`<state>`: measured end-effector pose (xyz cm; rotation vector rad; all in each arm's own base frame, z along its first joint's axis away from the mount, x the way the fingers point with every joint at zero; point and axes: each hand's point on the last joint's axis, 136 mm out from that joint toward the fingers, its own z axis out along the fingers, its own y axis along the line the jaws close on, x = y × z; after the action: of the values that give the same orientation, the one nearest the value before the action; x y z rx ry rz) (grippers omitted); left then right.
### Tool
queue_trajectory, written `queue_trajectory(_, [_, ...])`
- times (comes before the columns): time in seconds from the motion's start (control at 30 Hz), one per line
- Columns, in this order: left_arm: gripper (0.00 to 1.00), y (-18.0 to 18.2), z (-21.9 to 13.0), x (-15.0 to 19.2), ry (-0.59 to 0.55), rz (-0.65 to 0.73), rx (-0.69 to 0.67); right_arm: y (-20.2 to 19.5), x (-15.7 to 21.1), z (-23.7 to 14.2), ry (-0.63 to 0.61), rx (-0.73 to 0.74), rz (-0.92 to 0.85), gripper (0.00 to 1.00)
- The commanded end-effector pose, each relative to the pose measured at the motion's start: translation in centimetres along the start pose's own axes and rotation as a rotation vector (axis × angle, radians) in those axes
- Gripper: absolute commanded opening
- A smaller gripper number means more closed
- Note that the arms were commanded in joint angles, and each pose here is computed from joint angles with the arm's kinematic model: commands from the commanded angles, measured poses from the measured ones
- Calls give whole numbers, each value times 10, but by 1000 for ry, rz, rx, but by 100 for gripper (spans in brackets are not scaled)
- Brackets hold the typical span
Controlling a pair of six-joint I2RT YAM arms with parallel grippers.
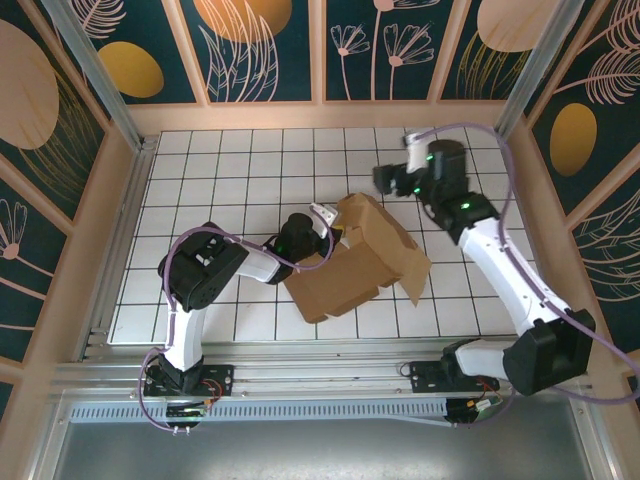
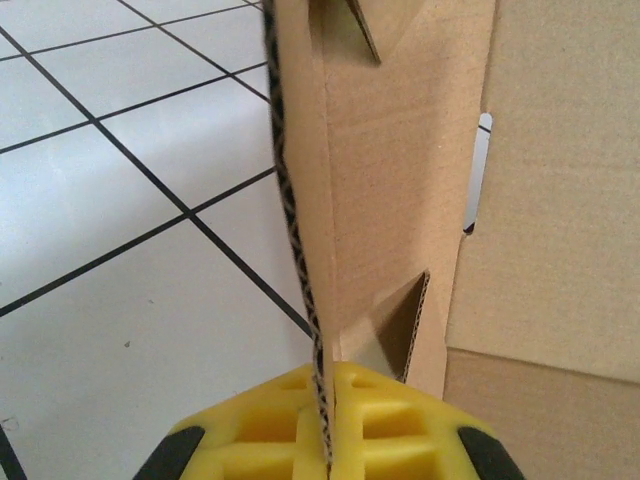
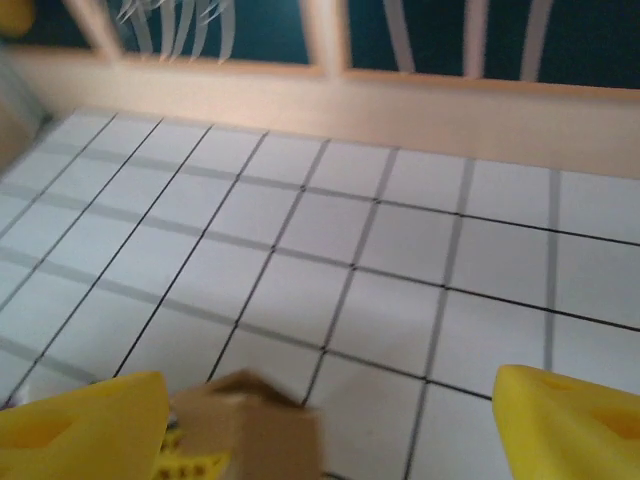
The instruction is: Fold the paper box
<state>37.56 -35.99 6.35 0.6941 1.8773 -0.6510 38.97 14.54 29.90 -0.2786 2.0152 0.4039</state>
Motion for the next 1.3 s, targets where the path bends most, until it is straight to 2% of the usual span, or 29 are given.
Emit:
queue_trajectory(0.0, [0,3,-4,32,90,36,-19,-17,22,13,152,-134,305,79])
queue_trajectory(0.07, [0,2,-5,28,79,37,-20,-25,38,22,229,-174,388,74])
queue_trajectory(0.2, [0,-1,-3,23,58,34,-15,-18,80,40,350,-254,427,66])
queue_trajectory(0.3, [0,-2,-1,23,57,33,-15,-18,104,47,408,-258,441,59])
queue_trajectory(0.4, [0,-3,-1,23,61,35,-16,-16,121,48,455,-254,448,58])
queue_trajectory(0.57, [0,1,1,22,69,36,-39,-6,143,39,503,-269,484,61])
queue_trajectory(0.73, [0,5,1,19,59,29,-60,6,143,26,488,-309,513,67])
queue_trajectory(0.9, [0,7,2,15,50,34,-76,1,148,25,495,-250,516,67])
queue_trajectory(1.1, [0,6,2,9,39,49,-79,12,115,18,419,-310,570,71])
queue_trajectory(1.27, [0,7,3,2,31,60,-85,14,112,18,441,-311,615,71])
